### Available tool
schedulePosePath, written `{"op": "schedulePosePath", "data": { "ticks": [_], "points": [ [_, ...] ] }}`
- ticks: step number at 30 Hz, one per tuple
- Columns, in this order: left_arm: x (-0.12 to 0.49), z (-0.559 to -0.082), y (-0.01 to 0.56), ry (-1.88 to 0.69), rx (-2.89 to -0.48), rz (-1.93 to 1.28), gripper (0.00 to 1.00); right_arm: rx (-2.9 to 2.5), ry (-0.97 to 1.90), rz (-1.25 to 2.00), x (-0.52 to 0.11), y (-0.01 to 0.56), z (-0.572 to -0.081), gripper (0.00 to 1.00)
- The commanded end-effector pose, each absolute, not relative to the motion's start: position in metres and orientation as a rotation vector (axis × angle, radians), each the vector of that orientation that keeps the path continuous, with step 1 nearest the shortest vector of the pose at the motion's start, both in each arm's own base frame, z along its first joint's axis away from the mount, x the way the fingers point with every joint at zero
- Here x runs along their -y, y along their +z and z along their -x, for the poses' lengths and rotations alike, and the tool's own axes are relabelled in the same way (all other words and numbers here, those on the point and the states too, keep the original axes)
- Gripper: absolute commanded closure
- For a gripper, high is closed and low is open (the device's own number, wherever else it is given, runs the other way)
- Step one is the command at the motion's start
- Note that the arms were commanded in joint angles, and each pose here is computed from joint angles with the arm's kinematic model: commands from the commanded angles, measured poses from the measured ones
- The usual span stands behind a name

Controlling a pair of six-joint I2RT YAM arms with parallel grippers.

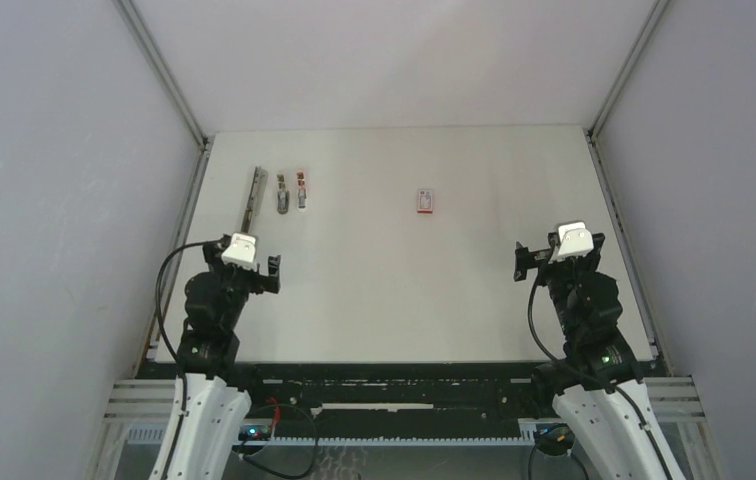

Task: Unload the staples from the stapler
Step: Reset both arms

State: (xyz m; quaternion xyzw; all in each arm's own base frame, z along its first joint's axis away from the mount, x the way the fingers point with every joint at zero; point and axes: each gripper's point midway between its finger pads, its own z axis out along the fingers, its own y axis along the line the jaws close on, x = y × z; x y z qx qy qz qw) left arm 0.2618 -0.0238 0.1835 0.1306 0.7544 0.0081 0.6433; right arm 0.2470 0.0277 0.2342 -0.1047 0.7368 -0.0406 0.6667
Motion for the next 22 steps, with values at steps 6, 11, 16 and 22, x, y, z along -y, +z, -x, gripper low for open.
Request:
{"op": "schedulePosePath", "data": {
  "ticks": [6, 11, 16, 22],
  "points": [
    [0.003, -0.255, 0.174, 0.119, -1.715, -0.209, 0.00, -1.657, -0.033, 0.309, -0.036, 0.231, -0.233, 0.00],
    [0.002, -0.249, 0.169, 0.120, -1.726, -0.199, 0.00, -1.662, -0.034, 0.311, -0.035, 0.230, -0.232, 0.00],
    [0.002, -0.246, 0.173, 0.125, -1.699, -0.199, 0.00, -1.663, -0.025, 0.338, -0.038, 0.227, -0.230, 0.00],
    [-0.003, -0.247, 0.171, 0.152, -1.708, -0.187, 0.00, -1.652, -0.021, 0.347, -0.038, 0.229, -0.228, 0.00]
  ]
}}
